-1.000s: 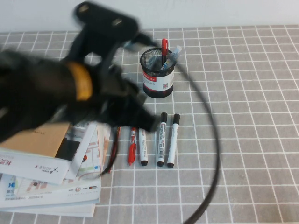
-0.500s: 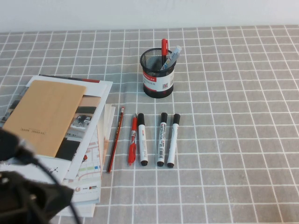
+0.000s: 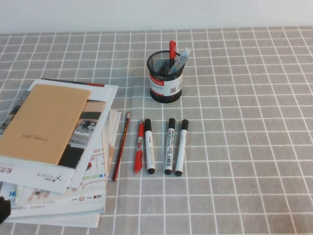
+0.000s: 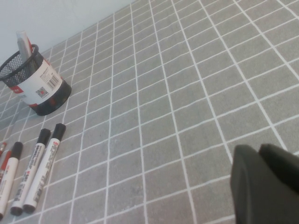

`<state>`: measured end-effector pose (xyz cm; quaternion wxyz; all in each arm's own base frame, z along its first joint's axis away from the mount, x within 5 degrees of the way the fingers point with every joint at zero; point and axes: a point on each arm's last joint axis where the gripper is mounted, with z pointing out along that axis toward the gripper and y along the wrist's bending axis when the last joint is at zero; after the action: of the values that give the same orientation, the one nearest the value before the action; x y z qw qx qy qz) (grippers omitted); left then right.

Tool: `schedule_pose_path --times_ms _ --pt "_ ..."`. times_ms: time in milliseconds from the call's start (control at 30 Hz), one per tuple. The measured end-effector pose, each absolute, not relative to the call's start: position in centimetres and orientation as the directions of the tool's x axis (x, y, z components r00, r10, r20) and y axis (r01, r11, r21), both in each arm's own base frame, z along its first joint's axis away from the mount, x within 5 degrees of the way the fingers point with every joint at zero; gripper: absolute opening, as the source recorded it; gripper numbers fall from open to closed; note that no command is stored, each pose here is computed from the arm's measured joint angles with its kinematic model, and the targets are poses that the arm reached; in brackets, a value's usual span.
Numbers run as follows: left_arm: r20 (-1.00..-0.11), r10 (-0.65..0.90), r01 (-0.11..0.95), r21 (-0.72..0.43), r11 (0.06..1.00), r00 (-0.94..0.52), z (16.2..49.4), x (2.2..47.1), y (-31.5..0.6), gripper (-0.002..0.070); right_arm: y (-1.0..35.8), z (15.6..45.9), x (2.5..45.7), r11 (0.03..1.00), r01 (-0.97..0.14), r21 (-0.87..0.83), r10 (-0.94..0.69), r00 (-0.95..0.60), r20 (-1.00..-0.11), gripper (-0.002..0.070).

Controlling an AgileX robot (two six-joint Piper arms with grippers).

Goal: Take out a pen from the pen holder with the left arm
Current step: 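Take a marker out of the pen holder and lay it on the table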

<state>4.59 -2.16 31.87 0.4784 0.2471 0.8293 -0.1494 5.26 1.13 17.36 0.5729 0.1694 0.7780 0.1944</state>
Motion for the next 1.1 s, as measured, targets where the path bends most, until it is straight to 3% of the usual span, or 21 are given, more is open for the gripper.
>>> schedule_pose_path --times_ms 133,267,467,733,1100 --pt "-0.936 0.22 0.543 0.037 0.839 -0.276 28.9 4.2 -1.3 0.0 1.1 17.4 5.3 0.867 0.041 0.497 0.486 -0.286 -0.826 -0.0012" --pt "-0.97 0.127 0.452 0.02 0.892 -0.208 26.2 3.6 -0.5 0.0 1.1 17.4 5.3 0.867 0.041 0.497 0.486 -0.286 -0.826 -0.0013" --pt "-0.964 0.069 0.246 0.004 0.969 -0.256 22.4 4.0 -0.5 0.0 1.1 17.4 5.3 0.867 0.041 0.497 0.486 -0.286 -0.826 -0.0013" --pt "-0.972 0.007 0.117 -0.021 0.993 -0.233 18.0 5.3 -0.8 0.0 1.1 17.4 5.3 0.867 0.041 0.497 0.486 -0.286 -0.826 -0.0012" --pt "-0.957 0.019 0.104 -0.012 0.994 -0.289 17.3 5.2 -0.8 0.0 1.1 17.3 5.3 0.867 0.041 0.496 0.486 -0.289 -0.825 -0.0013"
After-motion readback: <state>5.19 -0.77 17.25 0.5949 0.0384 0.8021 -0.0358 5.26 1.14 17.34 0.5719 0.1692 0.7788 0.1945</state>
